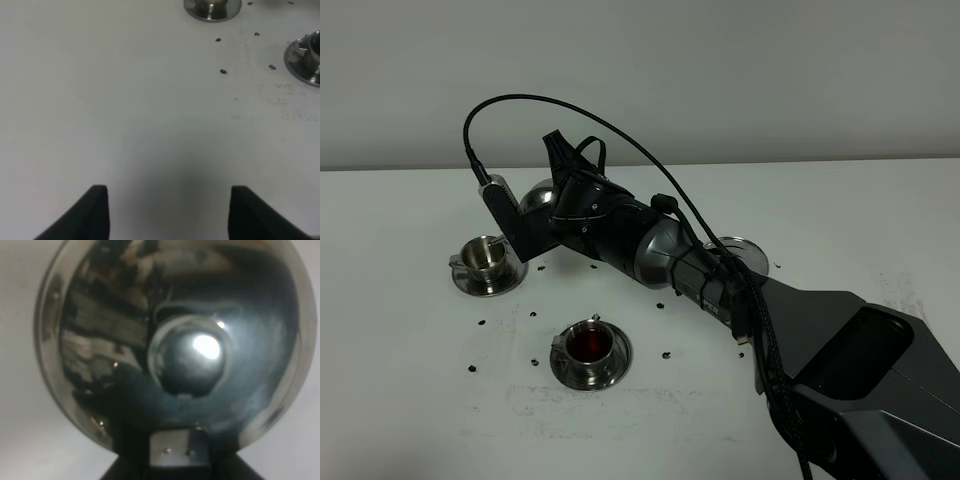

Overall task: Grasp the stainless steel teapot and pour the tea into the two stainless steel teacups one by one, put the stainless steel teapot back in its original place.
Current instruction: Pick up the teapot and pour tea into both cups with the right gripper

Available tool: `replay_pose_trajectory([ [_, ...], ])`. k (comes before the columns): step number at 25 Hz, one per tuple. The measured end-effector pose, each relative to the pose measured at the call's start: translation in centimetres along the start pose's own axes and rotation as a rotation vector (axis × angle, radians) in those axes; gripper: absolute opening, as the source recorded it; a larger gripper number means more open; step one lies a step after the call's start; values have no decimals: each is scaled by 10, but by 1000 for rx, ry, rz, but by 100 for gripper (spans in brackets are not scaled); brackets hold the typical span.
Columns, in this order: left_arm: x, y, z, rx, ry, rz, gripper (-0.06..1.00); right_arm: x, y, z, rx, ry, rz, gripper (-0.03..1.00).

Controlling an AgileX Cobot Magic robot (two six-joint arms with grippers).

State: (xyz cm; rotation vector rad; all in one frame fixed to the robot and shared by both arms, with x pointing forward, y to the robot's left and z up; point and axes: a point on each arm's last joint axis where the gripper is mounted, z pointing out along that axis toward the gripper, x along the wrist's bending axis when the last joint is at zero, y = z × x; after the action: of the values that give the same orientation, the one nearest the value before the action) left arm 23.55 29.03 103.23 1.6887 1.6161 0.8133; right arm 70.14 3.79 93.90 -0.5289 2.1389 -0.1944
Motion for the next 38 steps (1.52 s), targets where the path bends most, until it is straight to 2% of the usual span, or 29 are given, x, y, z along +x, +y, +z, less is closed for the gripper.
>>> replay_pose_trajectory([
  [16, 0, 0, 0, 0, 0, 0, 53, -6, 0, -1, 21, -63, -65, 18],
  [38, 0, 0, 0, 0, 0, -1, 53, -9, 7, -6, 34, -101, -122, 18],
])
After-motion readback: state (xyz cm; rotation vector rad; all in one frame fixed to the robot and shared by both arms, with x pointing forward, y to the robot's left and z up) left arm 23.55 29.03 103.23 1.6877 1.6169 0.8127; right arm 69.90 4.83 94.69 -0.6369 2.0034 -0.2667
